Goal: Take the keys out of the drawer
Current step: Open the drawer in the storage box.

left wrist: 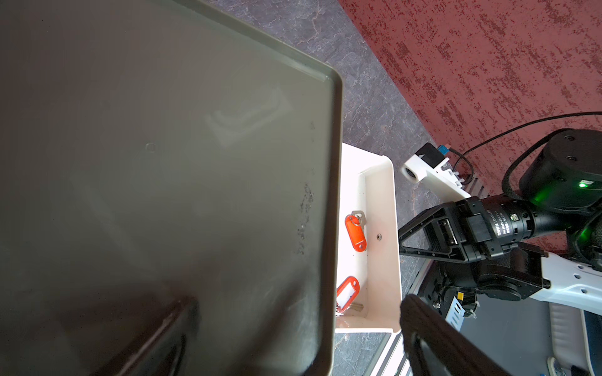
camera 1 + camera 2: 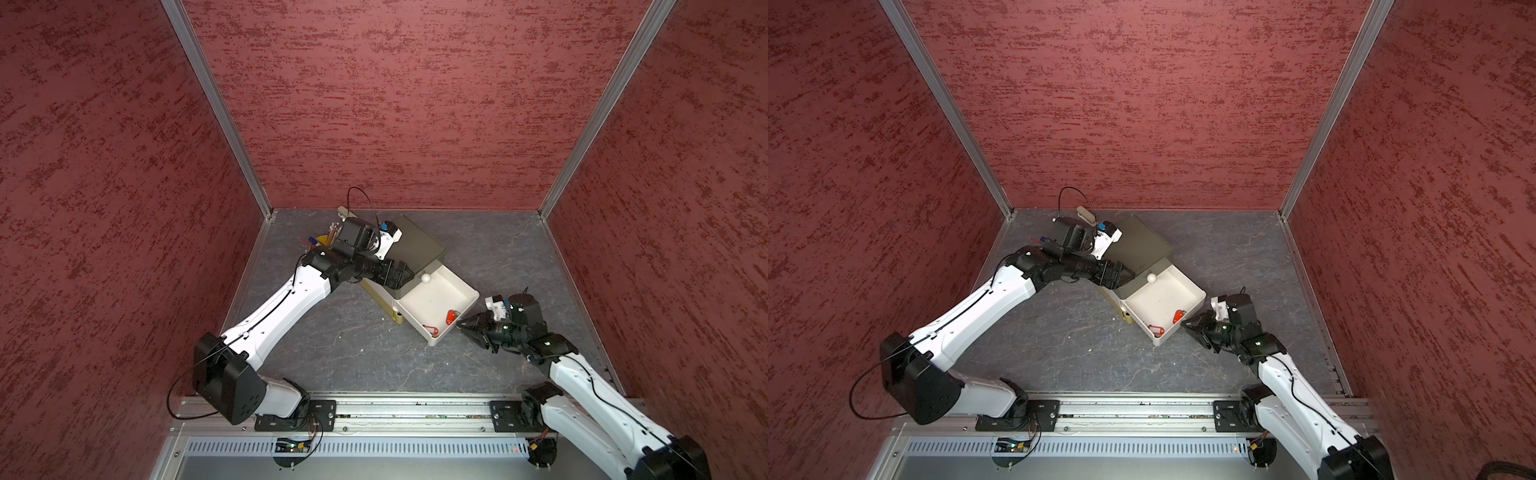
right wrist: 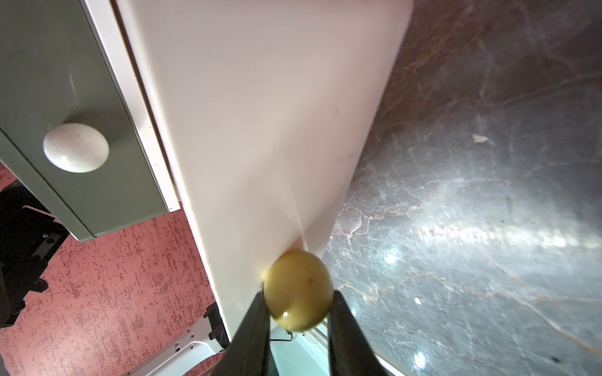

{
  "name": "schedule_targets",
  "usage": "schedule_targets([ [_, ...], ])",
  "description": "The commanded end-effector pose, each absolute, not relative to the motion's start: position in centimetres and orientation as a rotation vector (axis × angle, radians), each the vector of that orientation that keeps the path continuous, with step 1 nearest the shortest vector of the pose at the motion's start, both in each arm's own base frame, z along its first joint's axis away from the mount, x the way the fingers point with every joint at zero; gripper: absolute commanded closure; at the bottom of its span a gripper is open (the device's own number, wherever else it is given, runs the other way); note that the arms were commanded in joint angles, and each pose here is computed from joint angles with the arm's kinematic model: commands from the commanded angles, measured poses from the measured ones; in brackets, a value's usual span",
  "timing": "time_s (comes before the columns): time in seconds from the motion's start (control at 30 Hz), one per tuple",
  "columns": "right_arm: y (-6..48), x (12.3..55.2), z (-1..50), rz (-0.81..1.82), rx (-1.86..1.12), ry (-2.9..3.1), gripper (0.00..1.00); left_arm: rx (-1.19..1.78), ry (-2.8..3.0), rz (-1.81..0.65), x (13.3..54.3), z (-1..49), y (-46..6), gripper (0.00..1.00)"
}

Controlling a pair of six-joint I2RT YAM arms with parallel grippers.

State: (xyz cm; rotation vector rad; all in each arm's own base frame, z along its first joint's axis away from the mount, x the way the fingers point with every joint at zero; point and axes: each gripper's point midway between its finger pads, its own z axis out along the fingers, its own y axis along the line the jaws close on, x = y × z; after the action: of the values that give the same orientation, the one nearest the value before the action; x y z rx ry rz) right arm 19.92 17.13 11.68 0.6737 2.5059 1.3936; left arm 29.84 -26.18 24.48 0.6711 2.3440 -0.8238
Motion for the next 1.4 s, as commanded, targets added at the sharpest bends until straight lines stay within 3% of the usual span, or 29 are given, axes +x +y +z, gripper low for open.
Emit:
schedule_targets([
  [0.0, 16.8, 19.6, 11.2, 1.371, 0.677, 2.517, 0.78, 0.637, 2.505, -0.787, 28.8, 21.1, -25.1, 0.00],
  [0.4, 16.8, 19.8, 11.5, 1.367, 0.668, 2.510, 0.79, 0.640, 2.504, -0.789, 28.6, 21.1, -25.0, 0.00],
  [0.53, 16.8, 19.8, 11.6, 1.376, 0.659, 2.507, 0.65, 0.638, 2.502, -0.787, 28.6, 21.2, -24.9, 0.00],
  [0.8, 17.1, 20.1, 13.2, 1.409, 0.610, 2.453, 0.63, 0.643, 2.507, -0.784, 28.5, 21.0, -24.8, 0.00],
  [1.37, 17.4, 21.7, 11.7, 1.411, 0.591, 2.410, 0.65, 0.644, 2.509, -0.780, 28.0, 21.2, -24.5, 0.00],
])
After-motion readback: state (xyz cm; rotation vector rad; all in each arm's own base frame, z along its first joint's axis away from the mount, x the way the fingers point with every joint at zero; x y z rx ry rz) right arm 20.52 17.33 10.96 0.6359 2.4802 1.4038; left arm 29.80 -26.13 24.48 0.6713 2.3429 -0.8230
